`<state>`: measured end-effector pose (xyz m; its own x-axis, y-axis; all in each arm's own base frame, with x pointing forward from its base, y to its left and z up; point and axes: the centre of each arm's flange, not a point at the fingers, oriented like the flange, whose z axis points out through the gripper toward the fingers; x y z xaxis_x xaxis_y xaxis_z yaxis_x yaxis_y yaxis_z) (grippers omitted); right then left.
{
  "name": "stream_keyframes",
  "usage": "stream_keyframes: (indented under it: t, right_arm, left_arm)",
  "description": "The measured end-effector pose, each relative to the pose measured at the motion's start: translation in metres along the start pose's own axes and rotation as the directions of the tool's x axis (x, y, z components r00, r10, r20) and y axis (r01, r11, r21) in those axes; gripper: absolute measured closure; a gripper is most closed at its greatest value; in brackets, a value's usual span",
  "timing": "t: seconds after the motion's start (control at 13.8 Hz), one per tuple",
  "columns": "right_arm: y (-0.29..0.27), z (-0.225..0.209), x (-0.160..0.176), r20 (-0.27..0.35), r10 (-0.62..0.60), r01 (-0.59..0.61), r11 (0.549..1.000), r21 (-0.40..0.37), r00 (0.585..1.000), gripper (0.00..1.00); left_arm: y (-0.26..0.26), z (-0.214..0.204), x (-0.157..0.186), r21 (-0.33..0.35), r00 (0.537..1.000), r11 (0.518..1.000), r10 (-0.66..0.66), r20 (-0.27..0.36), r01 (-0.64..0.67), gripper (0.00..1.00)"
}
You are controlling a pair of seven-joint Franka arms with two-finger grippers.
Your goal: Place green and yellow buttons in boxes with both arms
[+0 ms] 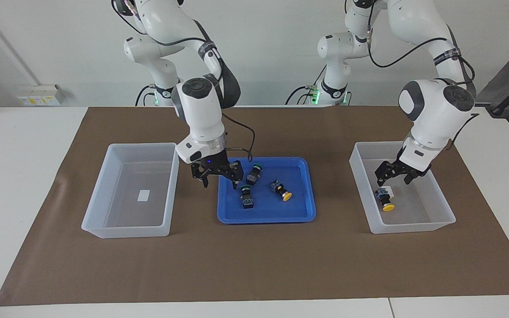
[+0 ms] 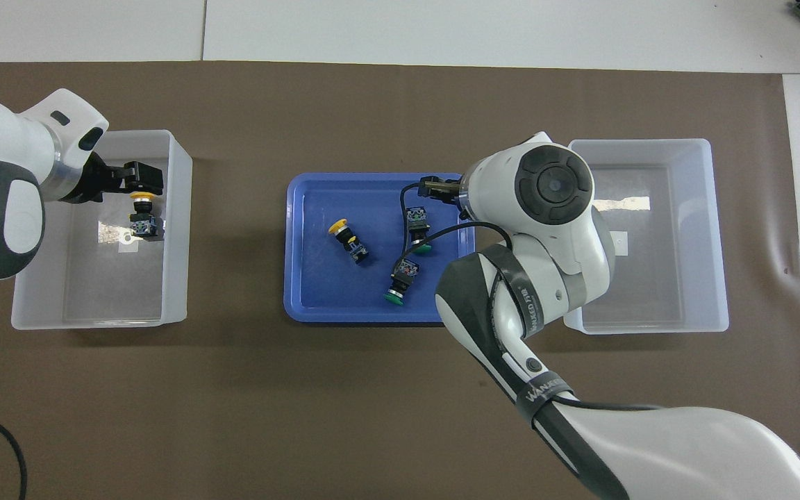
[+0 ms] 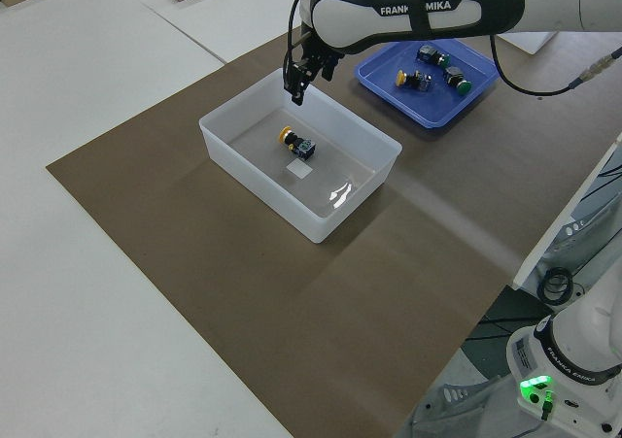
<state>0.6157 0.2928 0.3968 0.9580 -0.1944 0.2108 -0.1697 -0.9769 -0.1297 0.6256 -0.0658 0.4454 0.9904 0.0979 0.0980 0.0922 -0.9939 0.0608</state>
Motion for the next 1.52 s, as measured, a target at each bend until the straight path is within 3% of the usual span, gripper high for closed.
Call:
stream_keyframes:
  t: [0.22,0.58,0.87,0.94,1.23,1.52]
  right_arm:
    - [-0.045,0.052,-0.011,-0.020,-0.023,0.024,0.999,0.023,1.000,0.00]
    - [-0.060,0.093,-0.028,-0.018,-0.062,0.062,0.998,0.010,0.998,0.04]
    - [-0.051,0.110,-0.038,0.011,-0.112,0.113,0.993,-0.025,0.994,0.48]
    - [-0.050,0.107,-0.036,0.008,-0.117,0.117,0.993,-0.028,0.993,0.59]
    - [-0.048,0.099,-0.033,0.032,-0.124,0.125,0.991,-0.050,0.992,0.59]
    - [-0.011,-0.001,0.013,0.026,-0.103,0.105,0.992,-0.066,0.994,0.59]
  left_arm:
    - [0.088,-0.002,-0.020,-0.026,0.990,0.990,-0.137,-0.013,0.137,0.00]
    - [0.155,0.021,-0.044,-0.117,0.931,0.930,-0.359,-0.069,0.350,0.00]
    - [0.169,0.046,-0.050,-0.158,0.896,0.893,-0.437,-0.077,0.422,0.00]
    - [0.169,0.049,-0.049,-0.164,0.891,0.888,-0.446,-0.080,0.430,0.00]
    - [0.187,0.076,-0.052,-0.210,0.855,0.847,-0.513,-0.078,0.489,0.00]
    - [0.220,0.114,-0.069,-0.225,0.838,0.824,-0.543,-0.050,0.521,0.00]
